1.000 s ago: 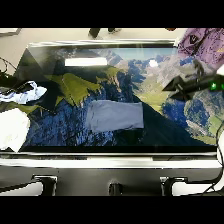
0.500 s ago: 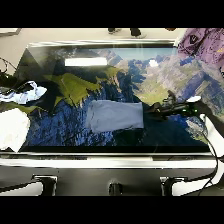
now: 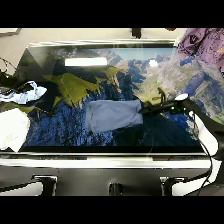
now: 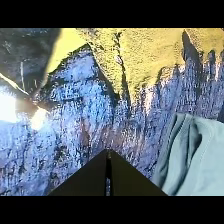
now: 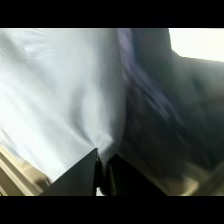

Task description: Fold the clothes and pants, and hang the long-sleeved shirts on hangers.

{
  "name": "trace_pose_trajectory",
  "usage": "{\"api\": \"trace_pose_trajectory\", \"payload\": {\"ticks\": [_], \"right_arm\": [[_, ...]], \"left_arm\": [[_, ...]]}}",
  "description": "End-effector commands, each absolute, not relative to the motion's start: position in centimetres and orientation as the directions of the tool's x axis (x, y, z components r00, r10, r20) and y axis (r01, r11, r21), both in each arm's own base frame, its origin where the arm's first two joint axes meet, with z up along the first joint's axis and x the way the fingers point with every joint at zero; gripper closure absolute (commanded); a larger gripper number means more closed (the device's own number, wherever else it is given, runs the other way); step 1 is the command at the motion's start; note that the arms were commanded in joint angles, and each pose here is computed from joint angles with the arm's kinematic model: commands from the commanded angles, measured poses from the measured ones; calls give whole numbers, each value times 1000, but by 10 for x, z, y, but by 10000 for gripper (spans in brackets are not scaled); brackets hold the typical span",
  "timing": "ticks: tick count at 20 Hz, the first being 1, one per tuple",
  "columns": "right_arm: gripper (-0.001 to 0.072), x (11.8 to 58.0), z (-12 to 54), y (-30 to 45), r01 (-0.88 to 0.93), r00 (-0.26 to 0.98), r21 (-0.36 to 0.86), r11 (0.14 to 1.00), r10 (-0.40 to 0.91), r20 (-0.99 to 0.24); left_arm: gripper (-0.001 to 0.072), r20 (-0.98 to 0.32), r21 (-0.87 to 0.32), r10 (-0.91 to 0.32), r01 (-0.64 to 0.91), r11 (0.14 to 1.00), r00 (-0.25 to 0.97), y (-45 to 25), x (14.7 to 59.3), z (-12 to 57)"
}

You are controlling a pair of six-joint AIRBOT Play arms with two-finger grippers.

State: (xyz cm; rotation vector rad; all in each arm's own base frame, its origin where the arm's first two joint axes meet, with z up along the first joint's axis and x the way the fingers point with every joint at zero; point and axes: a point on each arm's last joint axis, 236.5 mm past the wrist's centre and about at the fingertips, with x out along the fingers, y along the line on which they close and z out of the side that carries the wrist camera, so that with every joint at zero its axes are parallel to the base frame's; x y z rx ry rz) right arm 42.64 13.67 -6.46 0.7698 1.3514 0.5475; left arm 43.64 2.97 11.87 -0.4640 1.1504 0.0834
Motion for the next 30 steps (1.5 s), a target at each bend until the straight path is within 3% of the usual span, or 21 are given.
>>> {"api": "trace_pose_trajectory", "payload": {"ticks": [1, 8, 12, 15, 18, 21, 26, 30], "right_arm": [[685, 480, -8, 119, 48, 289, 751, 659, 710, -642], [686, 549, 98, 44, 88, 540, 596, 798, 465, -702], [686, 571, 165, -31, 189, 710, 567, 802, 287, -643], [686, 568, 186, -102, 304, 771, 548, 779, 137, -622], [686, 535, 164, -173, 485, 698, 458, 745, -15, -716], [687, 480, 118, -236, 656, 509, 271, 704, -149, -848], [685, 378, 32, -274, 820, 239, 116, 561, -151, -959], [686, 307, -3, -256, 885, 142, 69, 461, -126, -982]], "left_arm": [[693, -893, -313, -173, -297, 902, 416, 29, 436, 118], [692, -893, -314, -174, -297, 902, 416, 29, 436, 119], [692, -893, -314, -174, -297, 902, 416, 29, 436, 119], [692, -893, -314, -174, -297, 902, 416, 29, 436, 119], [692, -893, -314, -174, -297, 902, 416, 29, 436, 118], [692, -893, -313, -173, -297, 902, 416, 29, 436, 118], [692, -893, -314, -174, -297, 902, 415, 29, 436, 118], [692, -893, -314, -174, -297, 902, 416, 29, 436, 118]]}}
